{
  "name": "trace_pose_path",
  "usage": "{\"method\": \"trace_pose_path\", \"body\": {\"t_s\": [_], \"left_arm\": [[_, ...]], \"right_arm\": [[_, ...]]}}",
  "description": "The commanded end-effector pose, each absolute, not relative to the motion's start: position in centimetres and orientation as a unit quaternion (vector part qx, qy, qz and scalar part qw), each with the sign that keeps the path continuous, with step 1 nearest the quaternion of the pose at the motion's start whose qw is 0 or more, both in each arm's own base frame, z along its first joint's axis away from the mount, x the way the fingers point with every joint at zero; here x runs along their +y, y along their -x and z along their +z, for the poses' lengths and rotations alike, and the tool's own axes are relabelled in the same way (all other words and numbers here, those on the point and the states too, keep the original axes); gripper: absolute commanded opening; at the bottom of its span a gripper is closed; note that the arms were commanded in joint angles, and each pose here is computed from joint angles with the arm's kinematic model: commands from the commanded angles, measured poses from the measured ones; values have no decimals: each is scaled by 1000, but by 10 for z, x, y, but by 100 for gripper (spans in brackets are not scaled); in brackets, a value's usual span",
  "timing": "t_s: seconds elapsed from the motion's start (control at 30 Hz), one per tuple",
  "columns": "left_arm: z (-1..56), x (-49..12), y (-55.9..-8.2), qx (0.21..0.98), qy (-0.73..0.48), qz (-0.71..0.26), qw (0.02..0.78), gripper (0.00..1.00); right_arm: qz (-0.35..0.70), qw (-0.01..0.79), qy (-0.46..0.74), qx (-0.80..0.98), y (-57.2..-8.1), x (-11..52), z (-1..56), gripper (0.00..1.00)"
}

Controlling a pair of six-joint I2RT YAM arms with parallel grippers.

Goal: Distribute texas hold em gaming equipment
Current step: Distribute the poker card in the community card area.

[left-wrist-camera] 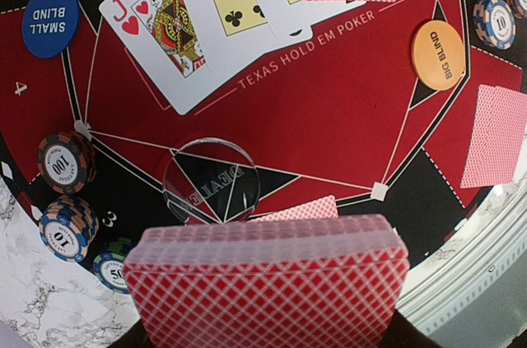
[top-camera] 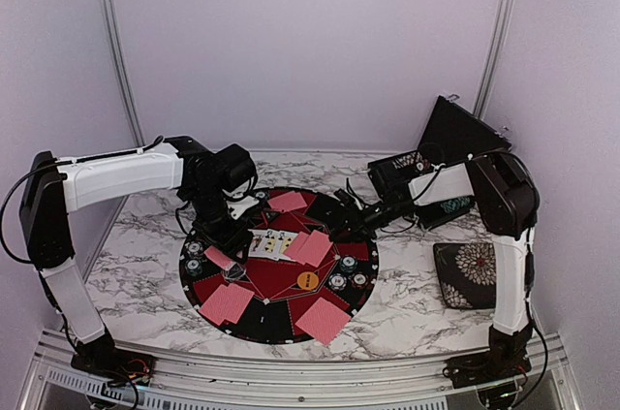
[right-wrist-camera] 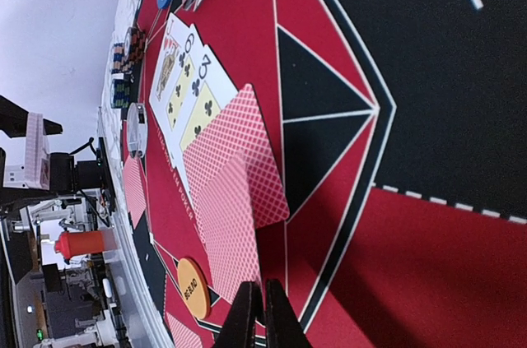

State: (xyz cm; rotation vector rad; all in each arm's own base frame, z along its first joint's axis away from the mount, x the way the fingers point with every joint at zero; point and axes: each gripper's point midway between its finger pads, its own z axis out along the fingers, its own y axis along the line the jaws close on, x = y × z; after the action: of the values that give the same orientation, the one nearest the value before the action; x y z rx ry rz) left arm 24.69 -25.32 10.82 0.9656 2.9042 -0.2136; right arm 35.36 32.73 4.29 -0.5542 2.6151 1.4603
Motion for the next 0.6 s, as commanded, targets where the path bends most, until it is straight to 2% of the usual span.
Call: {"method": "trace_pose_path", "body": {"t_s": [0.0, 0.33, 0.57], "left_arm": [[116, -250, -246, 945, -315, -72, 43, 45], [116, -250, -246, 946, -314, -72, 43, 45], [116, -250, -247, 946, -314, -72, 44, 45]], "right_arm": [[463, 62, 190, 864, -363, 326, 44, 6], [425, 71, 203, 879, -364, 326, 40, 13], [356, 84, 218, 905, -366, 325, 34, 16]]}}
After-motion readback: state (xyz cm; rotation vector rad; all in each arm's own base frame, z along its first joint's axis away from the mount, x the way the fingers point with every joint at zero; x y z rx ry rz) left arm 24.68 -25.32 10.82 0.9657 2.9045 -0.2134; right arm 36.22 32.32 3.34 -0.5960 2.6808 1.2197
